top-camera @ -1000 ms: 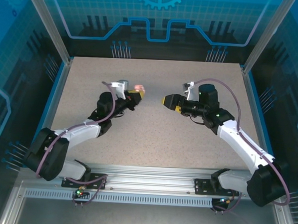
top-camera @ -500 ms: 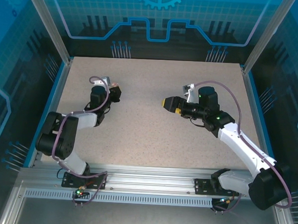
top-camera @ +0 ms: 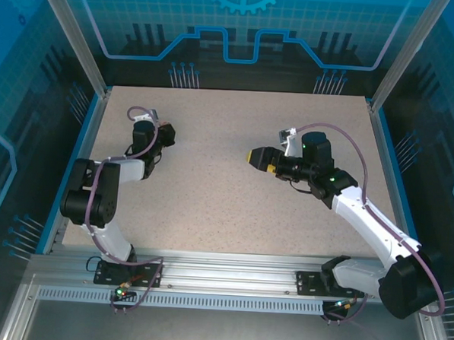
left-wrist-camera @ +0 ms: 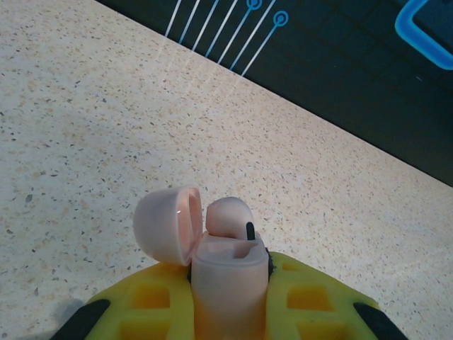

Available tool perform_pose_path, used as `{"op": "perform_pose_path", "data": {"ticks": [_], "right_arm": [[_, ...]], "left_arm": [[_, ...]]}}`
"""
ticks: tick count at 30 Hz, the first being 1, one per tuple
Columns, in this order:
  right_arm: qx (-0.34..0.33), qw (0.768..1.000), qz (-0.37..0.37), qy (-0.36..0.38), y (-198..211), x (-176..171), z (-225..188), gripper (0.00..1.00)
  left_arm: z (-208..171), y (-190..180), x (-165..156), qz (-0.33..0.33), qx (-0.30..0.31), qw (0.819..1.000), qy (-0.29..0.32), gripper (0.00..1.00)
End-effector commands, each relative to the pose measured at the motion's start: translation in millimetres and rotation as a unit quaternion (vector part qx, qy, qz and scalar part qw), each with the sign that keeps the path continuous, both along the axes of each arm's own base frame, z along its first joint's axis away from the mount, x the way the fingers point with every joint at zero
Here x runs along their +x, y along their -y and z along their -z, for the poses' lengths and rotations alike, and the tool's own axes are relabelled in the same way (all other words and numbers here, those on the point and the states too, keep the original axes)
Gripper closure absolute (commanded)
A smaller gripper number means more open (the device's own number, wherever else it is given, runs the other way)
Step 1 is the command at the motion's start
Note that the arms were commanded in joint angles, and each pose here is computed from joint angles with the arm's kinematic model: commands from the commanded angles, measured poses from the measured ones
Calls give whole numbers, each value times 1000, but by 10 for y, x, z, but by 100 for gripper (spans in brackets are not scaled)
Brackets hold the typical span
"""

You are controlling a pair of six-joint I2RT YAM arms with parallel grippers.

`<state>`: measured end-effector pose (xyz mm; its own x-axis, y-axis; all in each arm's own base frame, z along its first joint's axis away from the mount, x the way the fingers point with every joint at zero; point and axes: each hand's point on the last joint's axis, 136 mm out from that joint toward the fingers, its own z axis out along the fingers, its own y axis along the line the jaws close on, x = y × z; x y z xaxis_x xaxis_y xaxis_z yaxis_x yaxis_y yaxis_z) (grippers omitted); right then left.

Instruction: Insert wireless bluetooth earbuds into charging case

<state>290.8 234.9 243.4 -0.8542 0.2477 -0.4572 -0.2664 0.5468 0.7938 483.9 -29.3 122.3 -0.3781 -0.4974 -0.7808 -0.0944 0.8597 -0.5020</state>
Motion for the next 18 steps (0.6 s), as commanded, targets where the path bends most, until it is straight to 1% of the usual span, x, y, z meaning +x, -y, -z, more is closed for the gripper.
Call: {"op": "perform_pose_path", "data": {"ticks": [1,4,5,8,11,15,18], "right_arm": [[-3,1000,-10,14,-23,-53,-48,5],[-11,999,-27,28,-45,-61,-80,5],[-17,999,-36,33,-52,-70,-90,5],[-19,996,-63,56,-72,-85,-144,5],[2,994,-82,79,-85,-87,-259,5],[29,985,-119,121,-141,-151,-495,5],[46,976,-148,150,-183,-228,-683,6]], "left_arm": [[-252,142,43,43,-25,998,44,100],[-547,452,-56,124,-63,986,96,100],[-654,585,-116,157,-76,978,111,100],[-976,1034,-375,259,-103,949,147,100],[-1283,1448,-703,343,-113,917,172,100],[-1641,1847,-1140,418,-111,879,198,100],[-1904,2031,-1405,448,-113,860,218,100]]}}
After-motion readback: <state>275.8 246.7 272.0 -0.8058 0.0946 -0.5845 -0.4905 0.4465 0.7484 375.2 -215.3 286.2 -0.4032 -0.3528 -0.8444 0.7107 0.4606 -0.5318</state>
